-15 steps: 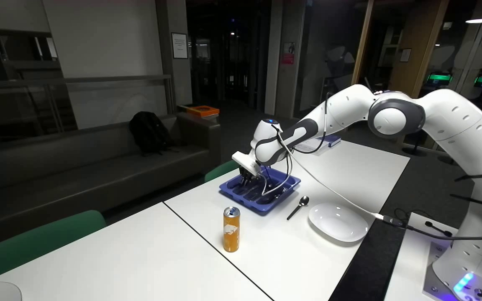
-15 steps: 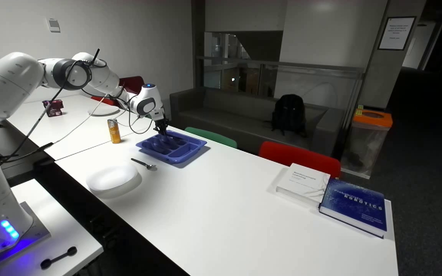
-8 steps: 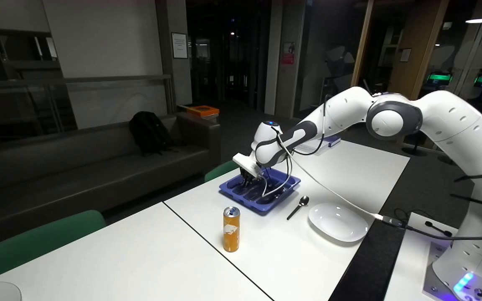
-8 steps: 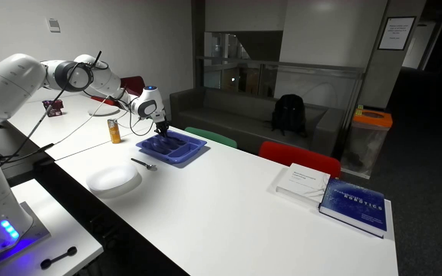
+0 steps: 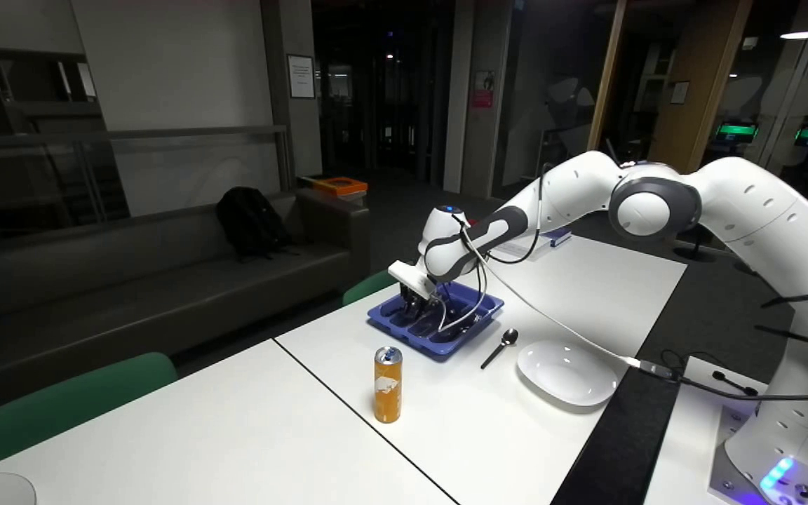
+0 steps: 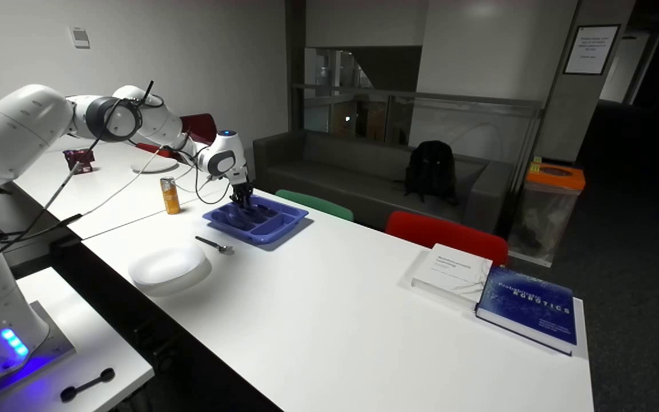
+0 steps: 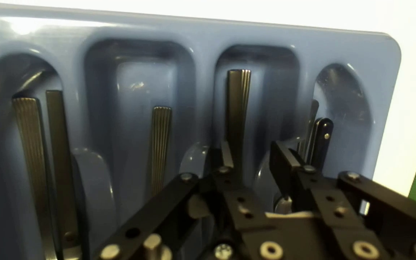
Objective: Put the knife in blue object
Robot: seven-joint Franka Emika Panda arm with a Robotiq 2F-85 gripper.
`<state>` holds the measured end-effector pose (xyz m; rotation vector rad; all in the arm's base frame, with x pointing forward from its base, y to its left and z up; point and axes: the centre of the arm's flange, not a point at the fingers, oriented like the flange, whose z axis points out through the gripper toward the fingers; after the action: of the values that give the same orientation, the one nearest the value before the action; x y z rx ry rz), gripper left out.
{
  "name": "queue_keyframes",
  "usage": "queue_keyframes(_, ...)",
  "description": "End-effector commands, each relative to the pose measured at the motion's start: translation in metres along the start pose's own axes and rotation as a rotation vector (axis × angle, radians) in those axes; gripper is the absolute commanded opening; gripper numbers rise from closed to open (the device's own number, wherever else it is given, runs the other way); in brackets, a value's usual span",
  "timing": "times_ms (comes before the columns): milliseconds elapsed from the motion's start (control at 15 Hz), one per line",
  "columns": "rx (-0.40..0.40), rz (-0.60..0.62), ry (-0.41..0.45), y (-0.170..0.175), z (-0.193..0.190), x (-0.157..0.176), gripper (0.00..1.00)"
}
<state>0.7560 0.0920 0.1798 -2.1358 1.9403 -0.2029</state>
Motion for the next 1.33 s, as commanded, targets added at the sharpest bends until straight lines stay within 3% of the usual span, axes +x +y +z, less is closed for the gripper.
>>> queue_keyframes(0, -0.021, 0.018, -0.009, -0.016, -0.001, 0.001, 0.67)
queue_keyframes(333, -0.015, 0.015, -0.006, -0.019, -0.004, 0.000, 0.99)
queue_keyframes(800, 0.059, -0.025, 0.035, -0.025, -0.053, -0.024, 1.00)
queue_keyframes(1267, 0.126, -0.120, 0.155, -0.015, -0.152, -0.060, 1.00)
